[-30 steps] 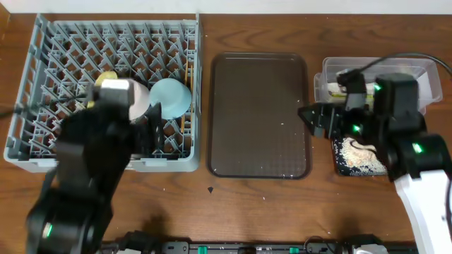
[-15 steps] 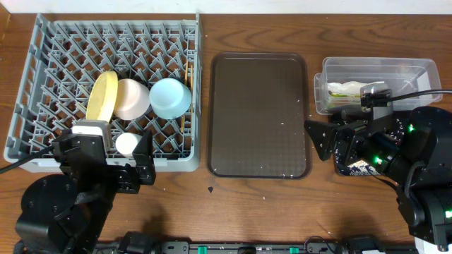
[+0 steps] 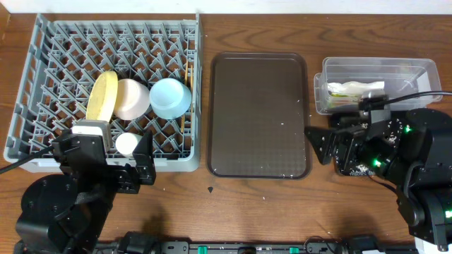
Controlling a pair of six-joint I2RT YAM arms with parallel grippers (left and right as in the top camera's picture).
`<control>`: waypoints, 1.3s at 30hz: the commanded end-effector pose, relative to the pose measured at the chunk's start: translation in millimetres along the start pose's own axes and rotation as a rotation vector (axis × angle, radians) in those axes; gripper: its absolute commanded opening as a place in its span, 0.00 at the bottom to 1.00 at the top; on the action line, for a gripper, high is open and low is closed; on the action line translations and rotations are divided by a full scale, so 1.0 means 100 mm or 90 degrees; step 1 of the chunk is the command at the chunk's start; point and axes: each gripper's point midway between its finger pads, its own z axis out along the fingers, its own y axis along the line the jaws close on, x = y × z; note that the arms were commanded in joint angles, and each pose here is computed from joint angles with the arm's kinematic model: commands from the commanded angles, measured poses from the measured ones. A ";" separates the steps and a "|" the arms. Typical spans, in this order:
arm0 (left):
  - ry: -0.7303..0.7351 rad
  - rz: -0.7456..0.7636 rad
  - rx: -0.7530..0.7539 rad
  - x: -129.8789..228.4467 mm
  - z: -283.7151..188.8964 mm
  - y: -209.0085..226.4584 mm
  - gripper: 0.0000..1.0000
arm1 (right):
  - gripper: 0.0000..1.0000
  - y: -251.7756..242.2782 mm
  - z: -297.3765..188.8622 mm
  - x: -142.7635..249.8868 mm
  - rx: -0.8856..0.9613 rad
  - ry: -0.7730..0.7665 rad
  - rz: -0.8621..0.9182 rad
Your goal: Sort waste into correct bins and load items into the dishwasher
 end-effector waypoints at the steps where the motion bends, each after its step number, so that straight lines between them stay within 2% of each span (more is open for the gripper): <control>1: 0.001 -0.005 0.009 0.00 0.00 -0.03 0.98 | 0.99 0.04 -0.04 -0.18 0.001 -0.048 -0.060; 8: 0.001 -0.005 0.009 0.00 0.00 -0.03 0.99 | 0.99 0.04 -0.08 -0.31 0.022 -0.089 -0.245; 13: 0.001 -0.005 0.009 0.00 0.00 -0.03 0.99 | 0.99 -0.22 -0.10 -0.28 0.111 -0.126 -0.274; 21: 0.001 -0.005 0.009 0.00 0.00 -0.03 0.99 | 0.99 -0.42 0.07 0.06 0.110 -0.279 -0.333; 29: 0.001 -0.005 0.009 0.00 0.00 -0.03 0.99 | 0.99 -0.65 0.20 0.70 0.112 -0.326 -0.349; 39: 0.001 -0.005 0.009 0.00 0.00 -0.03 0.99 | 0.99 -0.88 0.40 0.95 0.121 -0.391 -0.369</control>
